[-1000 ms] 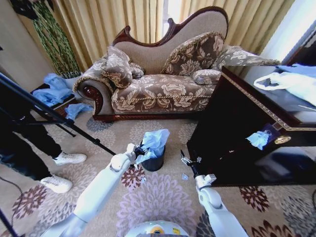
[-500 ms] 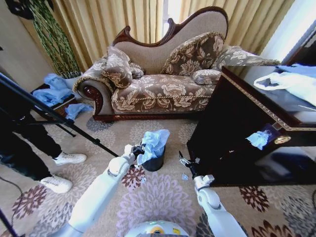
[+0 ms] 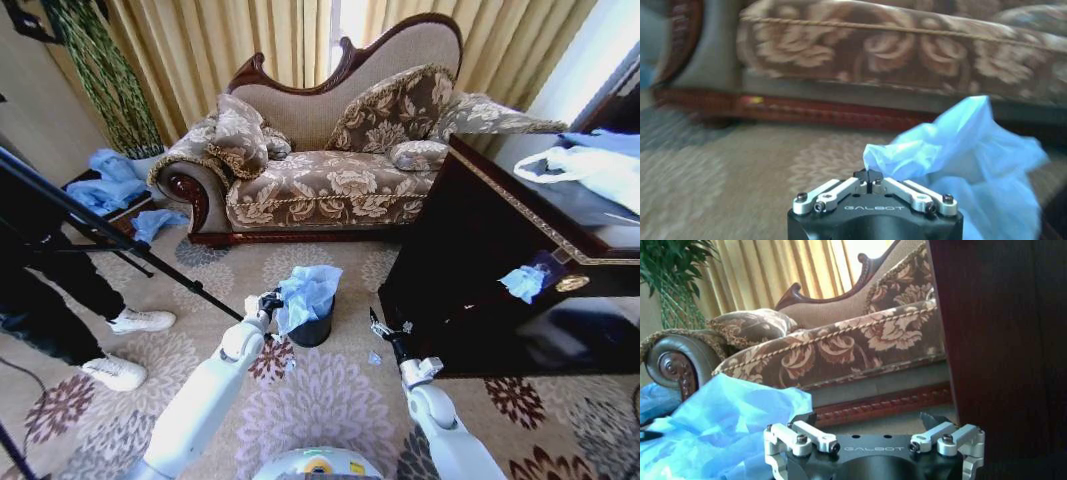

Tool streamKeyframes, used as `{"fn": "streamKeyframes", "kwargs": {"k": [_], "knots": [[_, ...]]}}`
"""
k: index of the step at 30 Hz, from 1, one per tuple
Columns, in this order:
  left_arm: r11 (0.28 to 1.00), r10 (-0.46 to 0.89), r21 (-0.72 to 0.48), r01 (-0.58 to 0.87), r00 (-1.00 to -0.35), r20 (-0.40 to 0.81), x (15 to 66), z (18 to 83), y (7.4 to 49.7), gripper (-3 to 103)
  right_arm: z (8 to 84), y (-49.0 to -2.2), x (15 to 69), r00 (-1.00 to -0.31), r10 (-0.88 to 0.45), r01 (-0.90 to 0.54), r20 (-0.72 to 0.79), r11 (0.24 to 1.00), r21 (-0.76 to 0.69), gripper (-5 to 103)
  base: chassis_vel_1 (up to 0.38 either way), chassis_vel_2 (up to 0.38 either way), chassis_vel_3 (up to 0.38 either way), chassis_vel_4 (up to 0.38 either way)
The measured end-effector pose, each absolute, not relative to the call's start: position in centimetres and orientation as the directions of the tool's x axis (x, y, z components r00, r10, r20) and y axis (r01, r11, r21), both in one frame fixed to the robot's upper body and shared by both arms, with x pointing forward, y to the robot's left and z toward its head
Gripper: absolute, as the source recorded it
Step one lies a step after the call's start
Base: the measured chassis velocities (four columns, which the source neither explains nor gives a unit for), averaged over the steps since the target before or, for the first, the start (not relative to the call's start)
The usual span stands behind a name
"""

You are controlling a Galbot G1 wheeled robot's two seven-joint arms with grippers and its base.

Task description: Place a garbage bag over the trash bin.

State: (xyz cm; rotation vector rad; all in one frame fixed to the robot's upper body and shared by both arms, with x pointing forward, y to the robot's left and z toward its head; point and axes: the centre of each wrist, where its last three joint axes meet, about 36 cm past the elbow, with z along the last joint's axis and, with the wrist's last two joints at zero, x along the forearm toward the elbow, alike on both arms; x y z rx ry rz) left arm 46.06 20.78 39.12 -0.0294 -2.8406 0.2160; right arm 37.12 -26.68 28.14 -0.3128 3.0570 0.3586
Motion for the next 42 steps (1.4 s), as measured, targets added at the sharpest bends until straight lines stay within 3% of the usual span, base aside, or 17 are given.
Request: {"fn": "streamKeyframes", "kwargs": {"k": [6,13,26,35,42], "knots": [[0.95,-0.143,-0.221,-0.223,-0.934,0.328,45.8,35.0,23.5,0,28.0,-26.7,37.0,-0.978,-0.195,-0.206,-0.067,0.953,0.221,100,0.0,0.0,0.0,0.0],[0.908,-0.205,-0.272,-0.32,-0.903,0.377,47.0,30.7,25.0,0,28.0,-26.3,36.6,-0.975,-0.21,-0.219,-0.066,0.951,0.219,100,0.0,0.0,0.0,0.0],[0.922,-0.127,-0.312,-0.23,-0.94,0.317,48.4,31.4,23.7,0,29.5,-23.1,36.4,-0.969,-0.236,-0.247,-0.072,0.939,0.24,100,0.0,0.0,0.0,0.0],[0.938,-0.091,-0.295,-0.18,-0.953,0.29,48.2,32.5,23.1,0,32.5,-14.6,37.5,-0.984,-0.179,-0.176,-0.02,0.933,0.313,100,0.0,0.0,0.0,0.0],[0.946,-0.079,-0.278,-0.166,-0.951,0.298,48.5,31.8,22.7,0,31.7,-9.5,37.9,-0.96,-0.28,-0.268,0.016,0.932,0.244,100,0.0,0.0,0.0,0.0]]}}
